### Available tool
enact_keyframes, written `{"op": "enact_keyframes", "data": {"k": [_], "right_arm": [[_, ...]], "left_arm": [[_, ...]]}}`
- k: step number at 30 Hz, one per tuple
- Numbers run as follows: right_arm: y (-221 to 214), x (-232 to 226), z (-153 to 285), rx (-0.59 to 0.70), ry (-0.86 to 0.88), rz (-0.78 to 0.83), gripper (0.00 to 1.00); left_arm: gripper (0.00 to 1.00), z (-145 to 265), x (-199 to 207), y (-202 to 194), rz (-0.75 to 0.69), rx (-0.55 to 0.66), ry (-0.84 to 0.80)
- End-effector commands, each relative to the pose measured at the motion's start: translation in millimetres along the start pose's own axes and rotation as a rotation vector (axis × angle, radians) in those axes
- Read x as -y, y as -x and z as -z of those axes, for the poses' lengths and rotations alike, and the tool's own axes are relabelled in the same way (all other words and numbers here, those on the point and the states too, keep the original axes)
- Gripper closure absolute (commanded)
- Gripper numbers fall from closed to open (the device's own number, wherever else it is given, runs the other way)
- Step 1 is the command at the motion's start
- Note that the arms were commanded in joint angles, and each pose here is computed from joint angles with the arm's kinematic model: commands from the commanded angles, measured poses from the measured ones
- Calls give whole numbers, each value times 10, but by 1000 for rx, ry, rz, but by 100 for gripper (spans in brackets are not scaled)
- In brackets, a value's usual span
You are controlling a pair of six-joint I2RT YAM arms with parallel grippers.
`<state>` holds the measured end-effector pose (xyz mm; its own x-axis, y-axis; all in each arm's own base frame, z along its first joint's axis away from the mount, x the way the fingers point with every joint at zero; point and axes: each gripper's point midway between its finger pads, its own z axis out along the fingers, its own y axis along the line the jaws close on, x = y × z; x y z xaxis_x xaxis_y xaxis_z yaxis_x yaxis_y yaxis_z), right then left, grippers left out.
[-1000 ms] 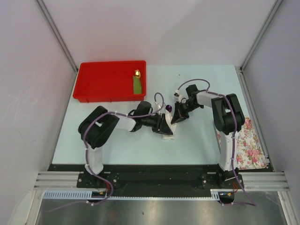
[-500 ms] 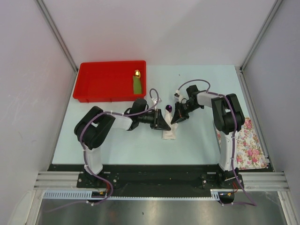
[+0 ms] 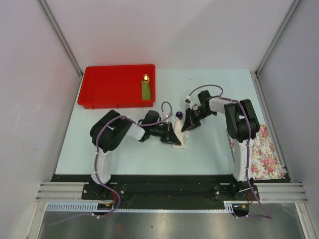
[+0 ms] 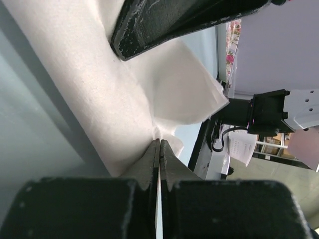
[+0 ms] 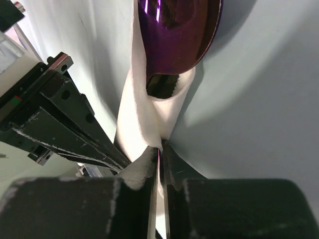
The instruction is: Place the utensils on the paper napkin and roll it up
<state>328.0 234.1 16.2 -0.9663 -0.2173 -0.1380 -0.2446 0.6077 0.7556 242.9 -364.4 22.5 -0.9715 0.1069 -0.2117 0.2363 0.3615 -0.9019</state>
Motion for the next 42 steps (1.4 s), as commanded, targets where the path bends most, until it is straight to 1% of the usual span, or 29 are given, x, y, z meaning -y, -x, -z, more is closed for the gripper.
{"op": "enact_keyframes", "data": {"k": [1, 9, 12, 17, 19, 24, 27, 30, 35, 37, 39, 40, 42], "right_arm": [[119, 5, 18, 9, -16, 1, 87], [569, -97, 134, 103, -23, 48, 75], [676, -111, 122, 116, -19, 48, 75], [707, -87, 55, 110, -19, 49, 76], [681, -51, 18, 96, -20, 40, 78], [644, 54, -21, 86, -26, 13, 100], [682, 99, -35, 102, 12, -30, 100], [739, 53, -44, 114, 72, -44, 100], [696, -16, -37, 94, 116, -72, 100], [625, -13, -70, 70, 101, -79, 96], [585, 2, -60, 60, 64, -60, 88], [580, 6, -56, 60, 47, -52, 85], [613, -63, 49, 75, 41, -34, 78]], "left_arm": [[100, -31, -329, -148, 42, -28, 85], [100, -15, -337, -161, 21, -33, 92], [100, -24, -331, -183, 20, -39, 91], [100, -24, -318, -176, 17, -37, 87], [100, -18, -317, -171, 18, -35, 87], [100, -3, -285, -184, 25, -29, 76], [100, 13, -286, -215, 30, -30, 75], [100, 32, -272, -231, 30, -29, 68], [100, 44, -287, -236, 38, -26, 66], [100, 54, -290, -263, 43, -32, 66], [100, 79, -299, -268, 48, -28, 72], [100, 86, -287, -283, 45, -30, 70], [100, 93, -289, -284, 45, -29, 70]]}}
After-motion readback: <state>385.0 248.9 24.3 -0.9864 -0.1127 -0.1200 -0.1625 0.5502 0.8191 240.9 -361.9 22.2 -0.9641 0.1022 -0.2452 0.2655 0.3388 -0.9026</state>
